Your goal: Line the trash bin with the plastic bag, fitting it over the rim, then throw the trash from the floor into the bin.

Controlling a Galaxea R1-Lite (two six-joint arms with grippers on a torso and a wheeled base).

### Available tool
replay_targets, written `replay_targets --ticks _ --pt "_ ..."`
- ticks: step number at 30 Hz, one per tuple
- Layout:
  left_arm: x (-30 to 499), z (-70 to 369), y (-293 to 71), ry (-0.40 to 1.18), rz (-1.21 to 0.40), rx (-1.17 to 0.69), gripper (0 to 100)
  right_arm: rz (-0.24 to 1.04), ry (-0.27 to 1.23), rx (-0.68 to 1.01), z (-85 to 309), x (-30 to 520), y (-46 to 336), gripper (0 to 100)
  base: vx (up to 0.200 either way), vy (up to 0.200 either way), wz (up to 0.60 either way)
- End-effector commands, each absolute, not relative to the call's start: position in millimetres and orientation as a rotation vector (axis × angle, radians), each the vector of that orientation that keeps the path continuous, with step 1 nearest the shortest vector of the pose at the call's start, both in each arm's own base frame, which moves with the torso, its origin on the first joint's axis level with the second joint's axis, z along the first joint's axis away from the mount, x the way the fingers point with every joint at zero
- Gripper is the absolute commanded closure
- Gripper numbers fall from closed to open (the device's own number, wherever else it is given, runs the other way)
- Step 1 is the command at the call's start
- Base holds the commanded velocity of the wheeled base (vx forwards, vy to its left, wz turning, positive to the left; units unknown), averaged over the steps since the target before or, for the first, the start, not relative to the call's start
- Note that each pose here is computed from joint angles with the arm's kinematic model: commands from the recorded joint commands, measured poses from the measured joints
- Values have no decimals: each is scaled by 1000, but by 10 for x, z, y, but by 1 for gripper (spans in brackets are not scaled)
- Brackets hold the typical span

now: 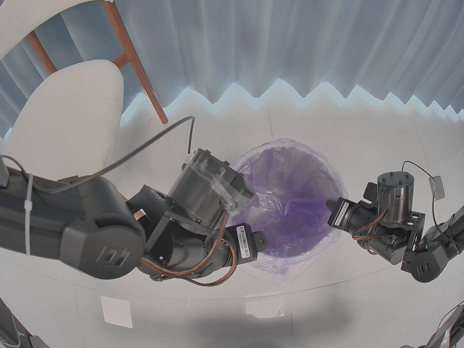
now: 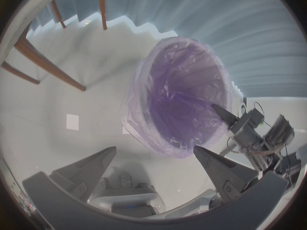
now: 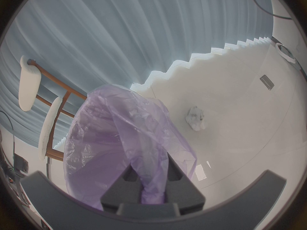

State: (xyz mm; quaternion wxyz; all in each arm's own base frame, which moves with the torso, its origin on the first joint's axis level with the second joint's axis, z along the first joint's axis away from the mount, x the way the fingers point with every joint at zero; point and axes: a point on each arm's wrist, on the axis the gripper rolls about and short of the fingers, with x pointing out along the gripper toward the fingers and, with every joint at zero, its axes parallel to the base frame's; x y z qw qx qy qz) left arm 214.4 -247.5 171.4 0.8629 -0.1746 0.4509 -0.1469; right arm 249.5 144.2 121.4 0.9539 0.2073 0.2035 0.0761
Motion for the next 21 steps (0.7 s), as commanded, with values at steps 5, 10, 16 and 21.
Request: replay_targets --ticks 5,10,16,21 --pt "2473 1490 -2586 986 -209 -390 0 165 389 460 1254 2568 1520 100 0 0 0" --pt "2607 1454 -2653 979 -191 -416 0 141 376 489 1264 2537 1565 100 0 0 0" --pt "2759 1505 -2802 977 -148 -521 0 148 372 493 1283 2512 1581 100 0 0 0" --pt "2809 1534 -2851 966 -139 -548 0 151 373 494 1283 2507 1589 100 0 0 0"
